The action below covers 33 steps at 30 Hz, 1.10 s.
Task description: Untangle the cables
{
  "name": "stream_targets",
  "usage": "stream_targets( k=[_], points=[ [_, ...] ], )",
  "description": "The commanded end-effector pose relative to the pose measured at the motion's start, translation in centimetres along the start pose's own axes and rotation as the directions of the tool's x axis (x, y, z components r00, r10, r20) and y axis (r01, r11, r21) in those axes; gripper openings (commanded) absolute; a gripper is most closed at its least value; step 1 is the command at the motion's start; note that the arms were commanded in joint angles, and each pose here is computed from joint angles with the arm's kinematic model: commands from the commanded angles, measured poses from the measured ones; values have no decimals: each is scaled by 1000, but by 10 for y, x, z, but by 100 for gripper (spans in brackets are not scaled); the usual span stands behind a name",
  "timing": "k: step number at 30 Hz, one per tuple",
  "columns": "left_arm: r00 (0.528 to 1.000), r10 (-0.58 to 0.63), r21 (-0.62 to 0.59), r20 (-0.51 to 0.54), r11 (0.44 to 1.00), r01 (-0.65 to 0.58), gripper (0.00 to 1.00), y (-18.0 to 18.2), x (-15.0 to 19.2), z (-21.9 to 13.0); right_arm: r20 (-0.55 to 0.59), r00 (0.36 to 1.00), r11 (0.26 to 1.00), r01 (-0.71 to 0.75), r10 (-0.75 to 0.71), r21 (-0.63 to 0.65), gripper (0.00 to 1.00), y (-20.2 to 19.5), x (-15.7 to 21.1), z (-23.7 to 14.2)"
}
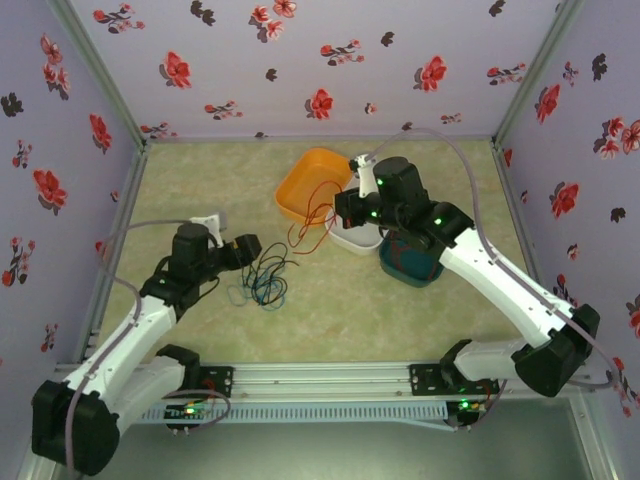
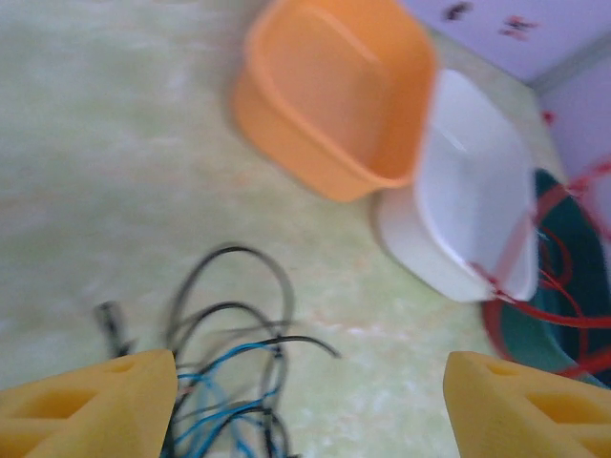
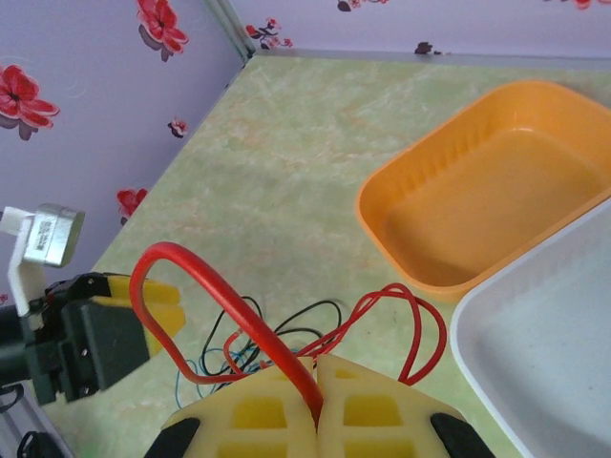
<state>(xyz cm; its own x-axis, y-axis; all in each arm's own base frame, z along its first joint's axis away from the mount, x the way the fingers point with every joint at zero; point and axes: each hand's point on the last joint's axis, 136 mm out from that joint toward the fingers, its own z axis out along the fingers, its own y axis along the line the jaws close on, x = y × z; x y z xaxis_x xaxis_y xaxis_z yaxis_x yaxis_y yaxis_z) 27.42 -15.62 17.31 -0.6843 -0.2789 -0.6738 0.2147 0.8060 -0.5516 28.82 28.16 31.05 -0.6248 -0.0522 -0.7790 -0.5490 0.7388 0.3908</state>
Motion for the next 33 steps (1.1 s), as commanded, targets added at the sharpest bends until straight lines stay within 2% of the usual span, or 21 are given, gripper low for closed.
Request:
stream_targets(
  k=[1, 6, 12, 17, 20, 25, 26, 30, 33],
  points=[
    [984, 167, 162, 66, 971, -176, 76, -47, -10, 0, 40, 999, 998, -16, 19, -63, 0, 14, -16, -1],
    [957, 275, 269, 95, 918, -291, 77, -88, -3, 14, 37, 999, 996, -28, 31, -87, 0, 17, -17, 0],
    [952, 294, 302, 83, 903, -305, 76, -105, -2, 32, 31, 999, 995, -37, 40, -94, 0, 18, -14, 1],
    [958, 273, 259, 90, 922, -287, 58, -99, -7, 42, 29, 999, 995, -38, 41, -96, 0, 18, -12, 0],
    [959, 267, 232, 98, 931, -283, 31, -94, -9, 43, 31, 999, 995, -36, 39, -95, 0, 18, -12, -2],
    [961, 260, 155, 98, 949, -273, 3, -78, -11, 41, 40, 999, 999, -22, 23, -29, 0, 6, -13, -8],
    [962, 256, 130, 95, 955, -267, 0, -73, -11, 39, 47, 999, 1000, -21, 21, -5, 0, 1, -14, -11],
    [969, 224, 22, 99, 973, -228, 0, -45, -14, 29, 59, 997, 986, -52, 44, 159, 0, -35, -15, -27],
    [978, 171, -73, 118, 984, -163, 0, -17, -19, 16, 65, 994, 946, -107, 91, 306, 0, -73, -11, -44]
  ],
)
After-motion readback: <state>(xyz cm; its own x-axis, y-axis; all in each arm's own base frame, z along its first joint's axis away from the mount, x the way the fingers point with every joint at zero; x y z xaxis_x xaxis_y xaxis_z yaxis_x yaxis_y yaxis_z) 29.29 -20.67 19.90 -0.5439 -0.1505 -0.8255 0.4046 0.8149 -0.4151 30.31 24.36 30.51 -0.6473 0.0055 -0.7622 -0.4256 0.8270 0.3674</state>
